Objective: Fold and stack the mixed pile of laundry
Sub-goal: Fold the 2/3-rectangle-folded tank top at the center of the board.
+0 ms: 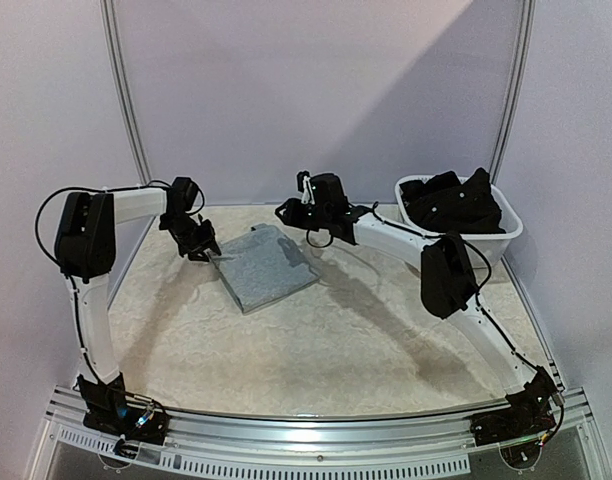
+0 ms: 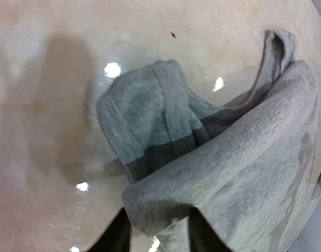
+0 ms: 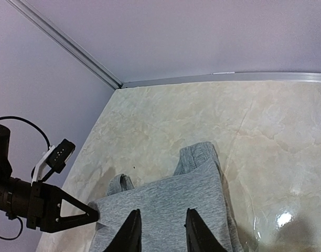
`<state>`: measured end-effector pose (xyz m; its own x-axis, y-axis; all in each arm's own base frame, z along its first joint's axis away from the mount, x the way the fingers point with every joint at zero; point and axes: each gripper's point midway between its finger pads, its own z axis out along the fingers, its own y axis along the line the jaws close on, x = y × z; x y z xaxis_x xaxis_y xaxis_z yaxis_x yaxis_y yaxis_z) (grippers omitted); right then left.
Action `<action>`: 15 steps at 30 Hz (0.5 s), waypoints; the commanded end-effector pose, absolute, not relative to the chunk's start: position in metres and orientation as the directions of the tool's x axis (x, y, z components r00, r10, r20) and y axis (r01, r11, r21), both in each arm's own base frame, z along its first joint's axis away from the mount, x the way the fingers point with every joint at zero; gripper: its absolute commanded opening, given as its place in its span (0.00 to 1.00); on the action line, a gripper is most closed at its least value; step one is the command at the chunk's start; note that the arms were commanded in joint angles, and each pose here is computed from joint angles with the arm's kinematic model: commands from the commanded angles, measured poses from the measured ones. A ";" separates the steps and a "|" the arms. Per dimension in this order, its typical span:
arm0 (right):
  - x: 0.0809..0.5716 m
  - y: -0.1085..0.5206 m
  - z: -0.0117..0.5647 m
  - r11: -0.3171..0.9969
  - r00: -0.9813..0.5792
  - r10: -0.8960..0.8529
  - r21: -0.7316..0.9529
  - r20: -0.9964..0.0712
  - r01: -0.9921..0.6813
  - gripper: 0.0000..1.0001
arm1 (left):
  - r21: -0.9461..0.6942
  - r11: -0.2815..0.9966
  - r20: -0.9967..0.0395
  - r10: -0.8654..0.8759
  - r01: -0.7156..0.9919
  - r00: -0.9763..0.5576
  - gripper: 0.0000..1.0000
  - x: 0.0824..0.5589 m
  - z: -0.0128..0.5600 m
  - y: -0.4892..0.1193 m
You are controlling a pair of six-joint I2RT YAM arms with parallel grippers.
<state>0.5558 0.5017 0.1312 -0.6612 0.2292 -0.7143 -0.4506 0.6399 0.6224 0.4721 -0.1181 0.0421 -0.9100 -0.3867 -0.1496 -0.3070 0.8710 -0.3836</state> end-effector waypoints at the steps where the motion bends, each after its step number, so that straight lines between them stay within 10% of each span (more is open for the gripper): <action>1: 0.563 0.495 0.143 0.657 -0.626 0.234 0.595 -0.744 -0.463 0.34 | -0.352 0.882 -0.284 -0.418 -0.312 -0.863 0.97 0.502 0.067 -0.093; 15: 0.519 0.438 0.177 0.797 -0.654 0.033 0.415 -0.755 -0.439 0.47 | -0.287 0.932 -0.286 -0.303 -0.220 -0.909 0.84 0.447 0.093 -0.134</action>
<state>0.5306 0.4715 0.1350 -0.6739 0.0753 -0.7350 -0.4549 0.7416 0.4930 0.4780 -0.1153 0.0931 -0.8854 -0.3443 -0.3123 -0.2377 0.9127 -0.3325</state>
